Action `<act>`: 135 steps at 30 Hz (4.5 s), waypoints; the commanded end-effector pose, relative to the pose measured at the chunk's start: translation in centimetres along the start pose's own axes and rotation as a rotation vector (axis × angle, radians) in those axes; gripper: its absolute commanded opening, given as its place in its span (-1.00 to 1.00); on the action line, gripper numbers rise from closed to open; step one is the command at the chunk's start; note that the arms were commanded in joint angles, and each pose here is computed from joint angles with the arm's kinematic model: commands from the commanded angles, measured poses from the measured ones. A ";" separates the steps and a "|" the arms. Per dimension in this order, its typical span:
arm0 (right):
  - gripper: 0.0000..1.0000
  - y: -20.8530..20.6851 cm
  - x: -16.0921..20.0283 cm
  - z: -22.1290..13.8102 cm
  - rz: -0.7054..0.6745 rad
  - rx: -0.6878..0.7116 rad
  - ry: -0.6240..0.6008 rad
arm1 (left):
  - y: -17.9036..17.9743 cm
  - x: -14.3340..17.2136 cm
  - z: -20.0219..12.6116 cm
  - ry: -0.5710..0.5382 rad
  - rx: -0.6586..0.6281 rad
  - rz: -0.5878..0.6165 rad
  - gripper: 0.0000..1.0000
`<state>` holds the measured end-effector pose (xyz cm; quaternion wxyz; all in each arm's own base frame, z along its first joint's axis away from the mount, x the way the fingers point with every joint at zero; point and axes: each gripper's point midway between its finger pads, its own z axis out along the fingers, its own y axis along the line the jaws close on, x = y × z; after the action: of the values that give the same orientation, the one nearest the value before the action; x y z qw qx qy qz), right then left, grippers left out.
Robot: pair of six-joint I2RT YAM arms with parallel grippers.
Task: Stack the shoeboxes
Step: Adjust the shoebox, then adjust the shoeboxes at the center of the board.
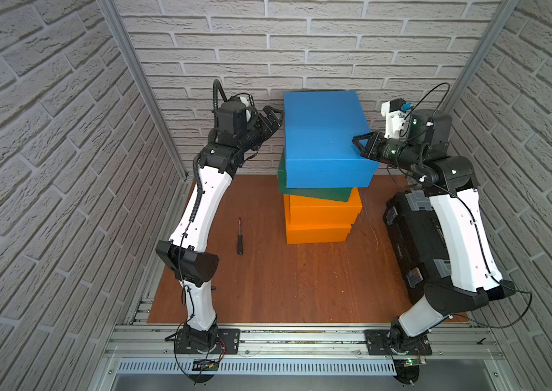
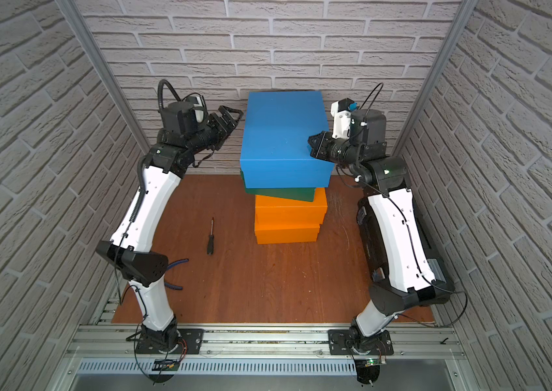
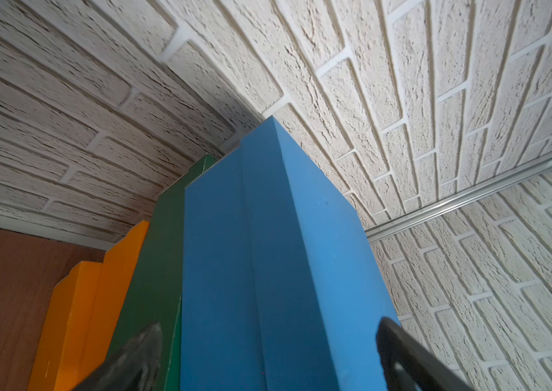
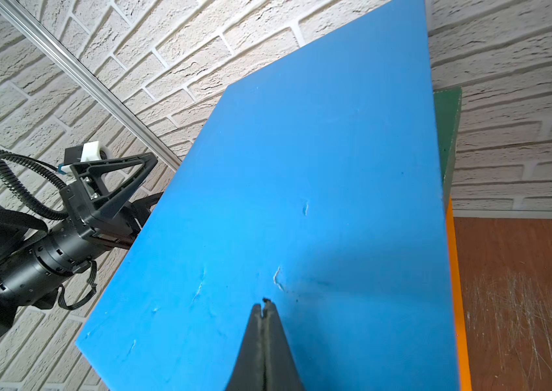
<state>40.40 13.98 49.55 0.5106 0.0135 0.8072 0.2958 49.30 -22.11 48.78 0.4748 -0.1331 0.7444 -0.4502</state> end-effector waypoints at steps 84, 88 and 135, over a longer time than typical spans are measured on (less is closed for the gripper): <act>-0.94 -24.1 33.5 16.9 0.581 0.244 0.654 | 34.8 25.8 6.7 0.361 -0.440 -0.484 0.81; -0.94 -23.9 34.7 16.4 0.591 0.250 0.669 | 34.0 26.3 5.7 0.366 -0.425 -0.486 0.81; -0.94 -24.4 35.6 5.0 0.550 0.386 0.730 | 29.0 32.2 -7.5 0.408 -0.507 -0.304 0.84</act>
<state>32.87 7.83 4.87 0.0603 0.2244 0.9468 0.2227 35.02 -21.92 8.12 0.2060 -0.2925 0.8675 -0.3455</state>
